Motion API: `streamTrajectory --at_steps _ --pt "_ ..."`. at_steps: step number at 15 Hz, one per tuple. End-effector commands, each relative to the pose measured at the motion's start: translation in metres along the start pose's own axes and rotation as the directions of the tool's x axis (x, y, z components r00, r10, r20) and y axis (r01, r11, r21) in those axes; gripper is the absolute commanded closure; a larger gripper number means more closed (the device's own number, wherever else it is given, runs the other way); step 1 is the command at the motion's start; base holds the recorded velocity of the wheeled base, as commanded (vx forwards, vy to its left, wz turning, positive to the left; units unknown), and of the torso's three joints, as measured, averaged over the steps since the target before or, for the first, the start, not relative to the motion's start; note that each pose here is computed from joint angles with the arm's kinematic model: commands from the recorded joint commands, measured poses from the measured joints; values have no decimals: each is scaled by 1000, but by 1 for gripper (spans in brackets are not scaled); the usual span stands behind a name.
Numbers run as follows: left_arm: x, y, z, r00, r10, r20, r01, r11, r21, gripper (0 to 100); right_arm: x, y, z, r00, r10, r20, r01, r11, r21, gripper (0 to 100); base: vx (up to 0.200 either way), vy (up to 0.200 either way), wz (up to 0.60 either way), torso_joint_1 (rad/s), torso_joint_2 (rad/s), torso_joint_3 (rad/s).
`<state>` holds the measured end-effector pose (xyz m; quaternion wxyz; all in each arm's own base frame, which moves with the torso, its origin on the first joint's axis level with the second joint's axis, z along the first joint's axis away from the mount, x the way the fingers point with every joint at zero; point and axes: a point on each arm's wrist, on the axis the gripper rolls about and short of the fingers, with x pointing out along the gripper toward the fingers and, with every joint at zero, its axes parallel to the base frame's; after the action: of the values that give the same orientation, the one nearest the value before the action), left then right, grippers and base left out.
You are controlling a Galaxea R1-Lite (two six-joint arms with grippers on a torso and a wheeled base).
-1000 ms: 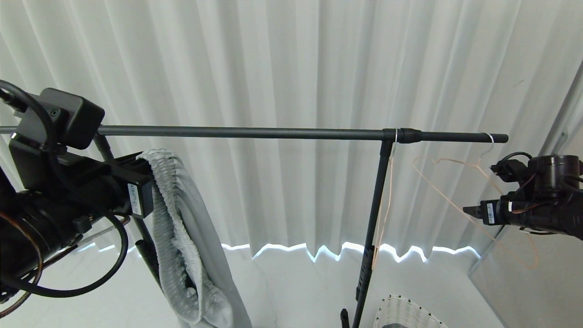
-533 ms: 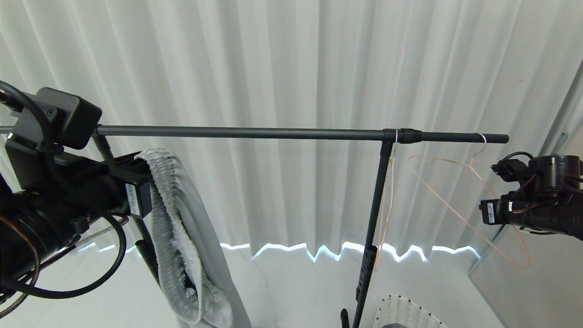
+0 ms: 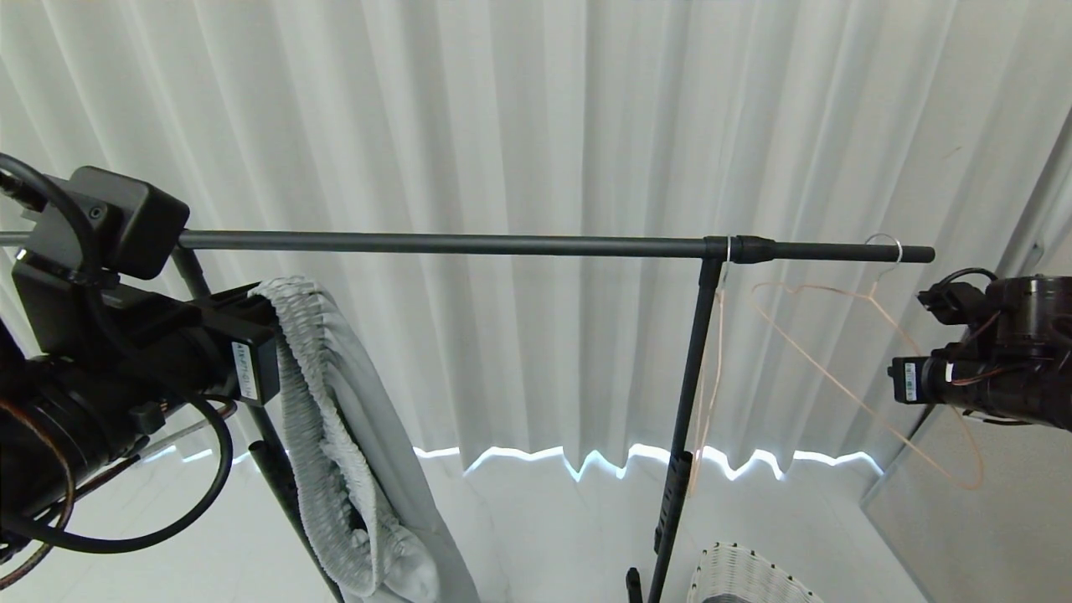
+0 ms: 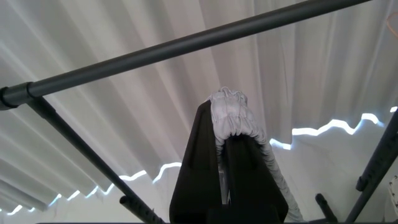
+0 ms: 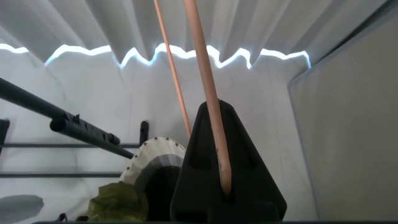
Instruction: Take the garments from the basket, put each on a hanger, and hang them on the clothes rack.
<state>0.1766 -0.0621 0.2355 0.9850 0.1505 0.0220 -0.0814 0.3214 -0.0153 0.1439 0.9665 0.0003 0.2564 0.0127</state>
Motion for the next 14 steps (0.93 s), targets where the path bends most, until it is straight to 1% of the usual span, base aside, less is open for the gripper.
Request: streamTrajectory --at_steps 1,3,6,7,9,11,12,14 --pt "0 0 0 1000 0 0 0 1000 0 100 -13 1 9 999 1 46 -1 1000 -1 100 0 0 0 0 0 0" --pt "0 0 0 1000 -2 -1 2 1000 0 100 -19 1 12 998 0 63 -1 1000 7 100 0 0 0 0 0 0" --pt "0 -1 -2 1000 -3 -7 3 1000 -3 100 -37 3 1 999 2 50 -2 1000 9 100 0 0 0 0 0 0" --pt "1 -1 -2 1000 -4 -8 4 1000 -3 100 -43 4 0 998 2 60 -2 1000 10 100 0 0 0 0 0 0" --pt "1 -1 -3 1000 -6 -12 6 1000 -3 100 -62 5 -4 995 1 104 -1 1000 7 100 0 0 0 0 0 0" --pt "2 -1 -4 1000 -6 -15 6 1000 -4 100 -79 6 -11 993 -1 117 1 1000 4 100 0 0 0 0 0 0" --pt "1 -2 -5 1000 -7 -18 7 1000 -5 100 -91 7 -17 993 -6 122 5 1000 5 100 0 0 0 0 0 0" --pt "-2 -2 -12 999 -11 -39 11 1000 -4 100 -111 8 -29 991 -8 136 3 999 37 100 0 0 0 0 0 0"
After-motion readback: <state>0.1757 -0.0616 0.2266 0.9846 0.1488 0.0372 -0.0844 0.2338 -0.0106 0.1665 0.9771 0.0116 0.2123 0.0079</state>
